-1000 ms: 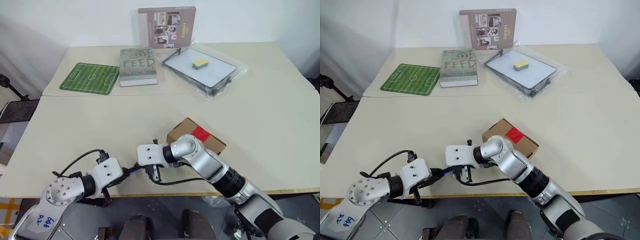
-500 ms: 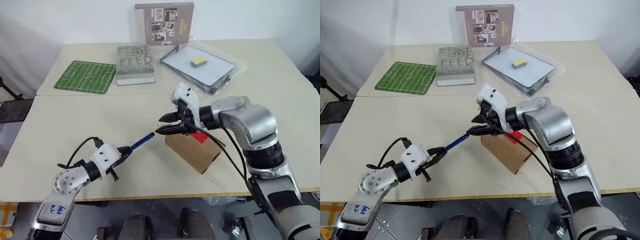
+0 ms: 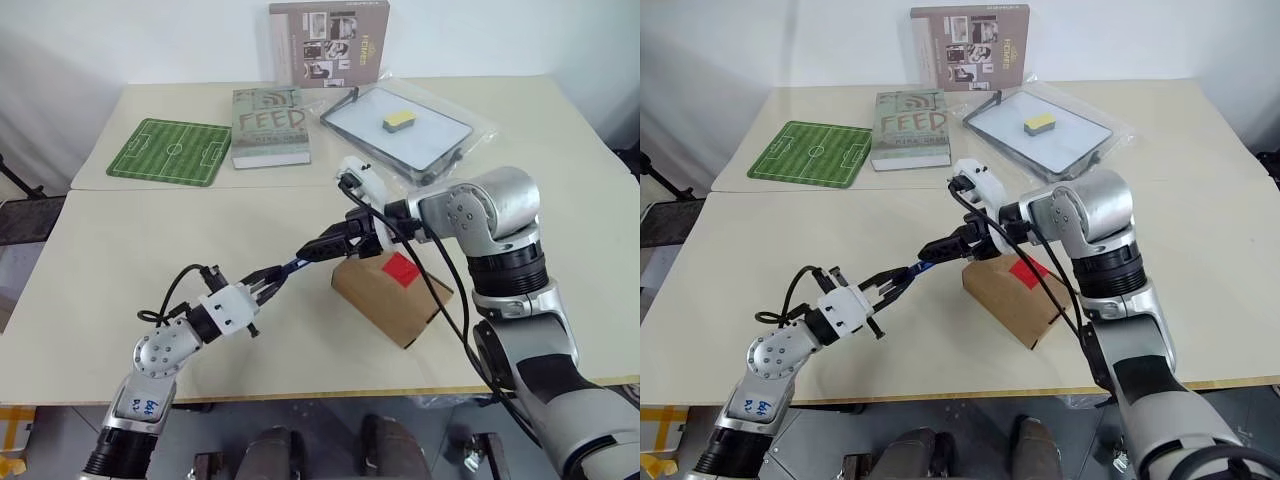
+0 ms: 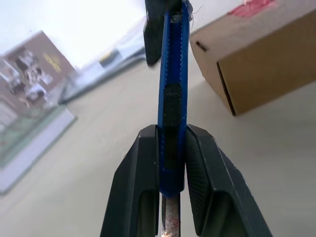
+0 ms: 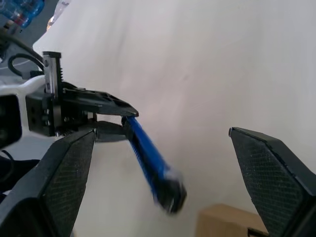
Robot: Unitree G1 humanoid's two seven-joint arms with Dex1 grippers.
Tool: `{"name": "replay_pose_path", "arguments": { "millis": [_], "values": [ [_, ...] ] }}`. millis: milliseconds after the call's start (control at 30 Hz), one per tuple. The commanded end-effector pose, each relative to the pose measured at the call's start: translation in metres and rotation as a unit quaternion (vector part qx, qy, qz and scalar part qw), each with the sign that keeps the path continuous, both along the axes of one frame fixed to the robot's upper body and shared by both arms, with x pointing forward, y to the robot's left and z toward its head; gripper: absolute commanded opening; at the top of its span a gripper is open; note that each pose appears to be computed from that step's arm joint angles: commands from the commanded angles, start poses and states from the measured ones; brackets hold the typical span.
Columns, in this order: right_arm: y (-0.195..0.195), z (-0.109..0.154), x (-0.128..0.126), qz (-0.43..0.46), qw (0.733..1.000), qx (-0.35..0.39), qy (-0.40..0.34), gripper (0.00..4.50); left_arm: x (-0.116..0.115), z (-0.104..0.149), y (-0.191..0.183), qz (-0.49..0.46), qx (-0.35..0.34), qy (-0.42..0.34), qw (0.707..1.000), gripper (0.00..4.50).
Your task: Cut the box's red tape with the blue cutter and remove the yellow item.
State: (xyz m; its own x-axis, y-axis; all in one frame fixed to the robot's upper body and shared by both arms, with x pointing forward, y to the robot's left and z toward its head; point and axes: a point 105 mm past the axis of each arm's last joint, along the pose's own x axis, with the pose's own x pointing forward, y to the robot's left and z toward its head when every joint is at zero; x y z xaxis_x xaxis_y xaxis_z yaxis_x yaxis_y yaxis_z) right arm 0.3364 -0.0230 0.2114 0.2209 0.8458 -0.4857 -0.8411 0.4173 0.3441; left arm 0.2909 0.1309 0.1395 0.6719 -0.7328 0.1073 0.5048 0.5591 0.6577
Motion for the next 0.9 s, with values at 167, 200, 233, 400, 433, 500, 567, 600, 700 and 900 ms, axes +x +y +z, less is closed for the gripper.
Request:
{"name": "replay_pose_path", "arguments": {
  "millis": [167, 200, 233, 400, 433, 500, 567, 600, 700, 900],
  "values": [
    [0.005, 0.008, 0.004, 0.001, 1.000, -0.005, 0.009, 4.32, 0.005, 0.012, 0.000, 0.011, 0.003, -0.043, 0.999, 0.44],
    [0.005, 0.008, 0.004, 0.000, 1.000, -0.003, 0.010, 4.10, 0.005, 0.012, 0.000, 0.010, 0.003, -0.044, 0.999, 0.44],
    [0.005, 0.008, 0.005, -0.001, 1.000, -0.003, 0.010, 3.90, 0.004, 0.011, 0.000, 0.009, 0.004, -0.044, 0.999, 0.44],
    [0.005, 0.009, 0.006, -0.002, 1.000, -0.005, 0.006, 2.25, 0.003, 0.010, 0.000, 0.010, 0.004, -0.044, 0.999, 0.44],
    [0.005, 0.009, 0.006, -0.002, 1.000, -0.005, 0.004, 1.96, 0.004, 0.010, 0.001, 0.011, 0.003, -0.043, 0.999, 0.44],
    [0.004, 0.008, 0.006, 0.000, 1.000, -0.008, 0.001, 1.26, 0.004, 0.010, 0.001, 0.012, 0.002, -0.042, 0.999, 0.44],
    [0.004, 0.009, 0.005, 0.002, 1.000, -0.007, 0.000, 0.56, 0.005, 0.010, 0.001, 0.012, 0.001, -0.042, 0.999, 0.44],
    [0.004, 0.009, 0.004, 0.005, 1.000, -0.006, -0.001, 0.27, 0.005, 0.011, 0.002, 0.014, 0.001, -0.041, 0.999, 0.44],
    [0.004, 0.015, 0.001, 0.015, 1.000, 0.005, -0.014, 0.16, 0.014, 0.005, 0.009, 0.039, -0.017, 0.007, 0.999, 0.77],
    [0.002, 0.028, 0.004, 0.006, 0.998, 0.029, -0.055, 0.16, 0.023, 0.009, 0.025, 0.077, -0.063, 0.083, 0.992, 2.62]
  ]
}}
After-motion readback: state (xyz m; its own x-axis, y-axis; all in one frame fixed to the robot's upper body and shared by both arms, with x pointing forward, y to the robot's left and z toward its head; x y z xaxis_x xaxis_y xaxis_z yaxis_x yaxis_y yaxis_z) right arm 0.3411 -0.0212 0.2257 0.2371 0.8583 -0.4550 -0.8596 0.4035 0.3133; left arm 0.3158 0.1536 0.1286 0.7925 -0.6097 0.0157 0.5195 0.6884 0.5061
